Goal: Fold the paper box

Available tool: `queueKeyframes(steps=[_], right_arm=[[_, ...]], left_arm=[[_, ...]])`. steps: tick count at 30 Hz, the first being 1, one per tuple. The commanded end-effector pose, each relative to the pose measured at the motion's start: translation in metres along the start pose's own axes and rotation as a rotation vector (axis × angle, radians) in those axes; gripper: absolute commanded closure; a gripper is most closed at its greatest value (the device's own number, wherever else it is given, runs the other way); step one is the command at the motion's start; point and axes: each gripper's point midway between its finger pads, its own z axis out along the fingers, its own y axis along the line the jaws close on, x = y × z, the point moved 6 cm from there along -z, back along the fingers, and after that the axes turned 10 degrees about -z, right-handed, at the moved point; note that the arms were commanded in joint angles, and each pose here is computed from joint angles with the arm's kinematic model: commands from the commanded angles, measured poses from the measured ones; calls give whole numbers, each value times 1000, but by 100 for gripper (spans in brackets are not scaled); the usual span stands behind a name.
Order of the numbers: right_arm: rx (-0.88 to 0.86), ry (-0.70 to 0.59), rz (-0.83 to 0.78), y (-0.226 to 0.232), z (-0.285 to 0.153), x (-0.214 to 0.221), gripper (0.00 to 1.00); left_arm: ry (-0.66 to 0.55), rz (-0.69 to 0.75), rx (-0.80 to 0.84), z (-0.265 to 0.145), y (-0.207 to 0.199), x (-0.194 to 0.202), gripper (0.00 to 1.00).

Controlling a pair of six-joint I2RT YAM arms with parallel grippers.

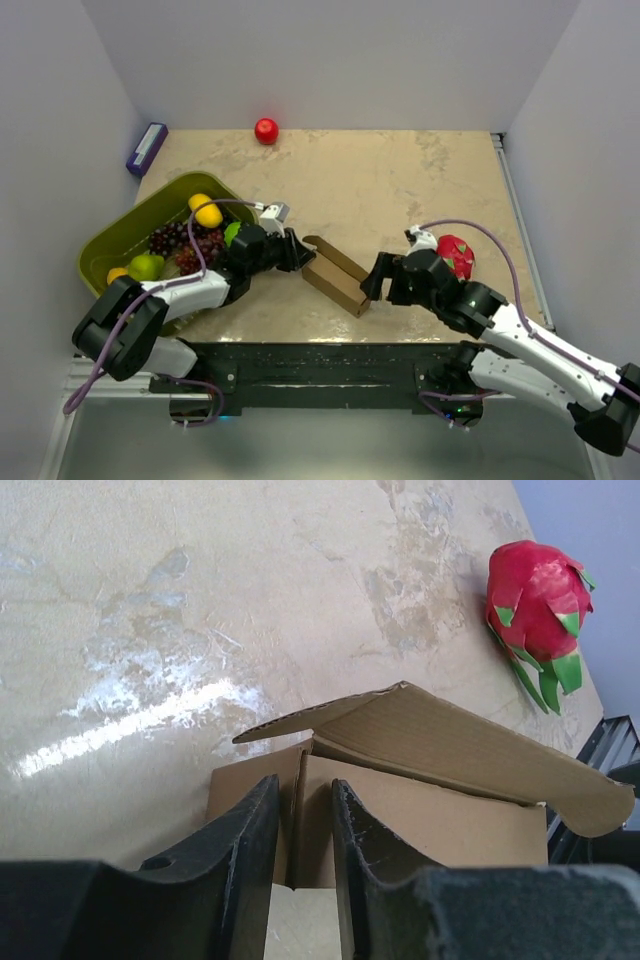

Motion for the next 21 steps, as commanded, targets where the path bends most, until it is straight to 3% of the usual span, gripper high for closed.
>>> queueKeyframes(steps=[1,7,14,21], right_arm=[[112,-2,230,-23,-1,26,12],[72,-43,262,-21,-4,23,14],[167,-72,210,-29,-12,10,15],[183,-97,173,-31,-11,7,15]], left_arm=[[5,-59,-58,-9,2,16,69],[-5,-73,-32,-14,-12,14,61],[-45,23,-50,-27,-28,-11,33],[-24,117,-82,-32,-31,-21,28]])
